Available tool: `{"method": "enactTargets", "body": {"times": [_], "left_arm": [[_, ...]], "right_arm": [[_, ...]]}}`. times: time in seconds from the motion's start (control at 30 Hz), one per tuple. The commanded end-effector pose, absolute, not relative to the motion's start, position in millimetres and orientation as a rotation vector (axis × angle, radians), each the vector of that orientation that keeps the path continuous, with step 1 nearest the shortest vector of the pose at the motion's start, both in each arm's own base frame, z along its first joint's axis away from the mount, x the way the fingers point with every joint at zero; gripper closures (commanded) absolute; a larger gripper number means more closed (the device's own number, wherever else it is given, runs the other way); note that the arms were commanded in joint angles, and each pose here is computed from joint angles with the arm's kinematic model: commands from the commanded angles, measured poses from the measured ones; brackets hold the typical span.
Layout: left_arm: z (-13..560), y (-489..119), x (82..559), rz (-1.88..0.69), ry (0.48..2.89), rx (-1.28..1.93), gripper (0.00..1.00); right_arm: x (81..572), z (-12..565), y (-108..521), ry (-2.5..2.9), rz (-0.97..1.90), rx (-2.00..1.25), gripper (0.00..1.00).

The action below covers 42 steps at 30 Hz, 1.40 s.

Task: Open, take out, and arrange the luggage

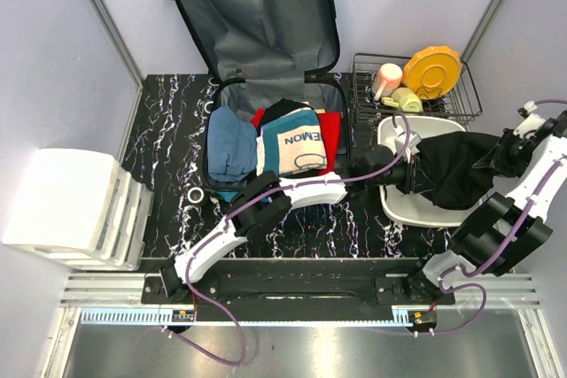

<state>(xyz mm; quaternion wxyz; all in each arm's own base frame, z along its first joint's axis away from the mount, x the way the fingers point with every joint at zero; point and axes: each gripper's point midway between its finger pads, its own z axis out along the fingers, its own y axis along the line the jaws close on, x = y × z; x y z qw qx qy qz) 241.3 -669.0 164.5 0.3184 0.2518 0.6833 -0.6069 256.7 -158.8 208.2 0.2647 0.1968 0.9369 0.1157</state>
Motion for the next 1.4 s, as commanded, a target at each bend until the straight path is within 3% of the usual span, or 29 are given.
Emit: {"method": "enactTargets", "body": {"times": [0.0, 0.13, 0.3, 0.4, 0.43, 0.47, 0.57, 0.63, 0.9, 1.03, 1.13, 1.17, 1.23, 1.27, 1.37], "left_arm": [[209, -658, 230, -1.672, 1.708, 0.644, 0.99], [168, -637, 240, -1.551, 1.859, 0.633, 0.98], [164, -629, 244, -1.491, 1.875, 0.658, 0.94], [176, -631, 245, -1.462, 1.843, 0.692, 0.59], [188, -633, 245, -1.465, 1.813, 0.698, 0.52], [192, -633, 247, -1.451, 1.798, 0.706, 0.36], [221, -632, 250, -1.433, 1.733, 0.726, 0.18], [243, -627, 250, -1.429, 1.708, 0.729, 0.11], [331, -581, 241, -1.407, 1.595, 0.737, 0.02], [335, -549, 246, -1.376, 1.608, 0.729, 0.02], [340, -523, 255, -1.330, 1.600, 0.725, 0.01], [342, -514, 263, -1.315, 1.604, 0.710, 0.01], [343, -497, 266, -1.297, 1.625, 0.697, 0.01], [352, -482, 273, -1.280, 1.621, 0.680, 0.01], [361, -450, 284, -1.212, 1.615, 0.664, 0.01]], "right_arm": [[286, 212, -149, 2.446, 0.341, 0.411, 1.00], [299, 181, -139, 2.491, 0.375, 0.375, 1.00], [319, 151, -135, 2.537, 0.418, 0.362, 1.00], [327, 138, -138, 2.554, 0.413, 0.351, 1.00], [331, 137, -141, 2.551, 0.402, 0.345, 1.00], [332, 133, -142, 2.559, 0.398, 0.335, 1.00], [334, 130, -144, 2.575, 0.385, 0.309, 0.97], [334, 130, -144, 2.582, 0.379, 0.299, 0.89], [328, 136, -114, 2.618, 0.382, 0.090, 0.90], [340, 140, -101, 2.585, 0.341, -0.119, 0.95], [352, 139, -102, 2.589, 0.307, -0.197, 0.83], [354, 136, -104, 2.603, 0.311, -0.198, 0.64], [359, 145, -115, 2.622, 0.248, -0.183, 0.48], [358, 151, -121, 2.628, 0.205, -0.181, 0.35], [361, 188, -129, 2.557, 0.106, -0.181, 0.15]]}}
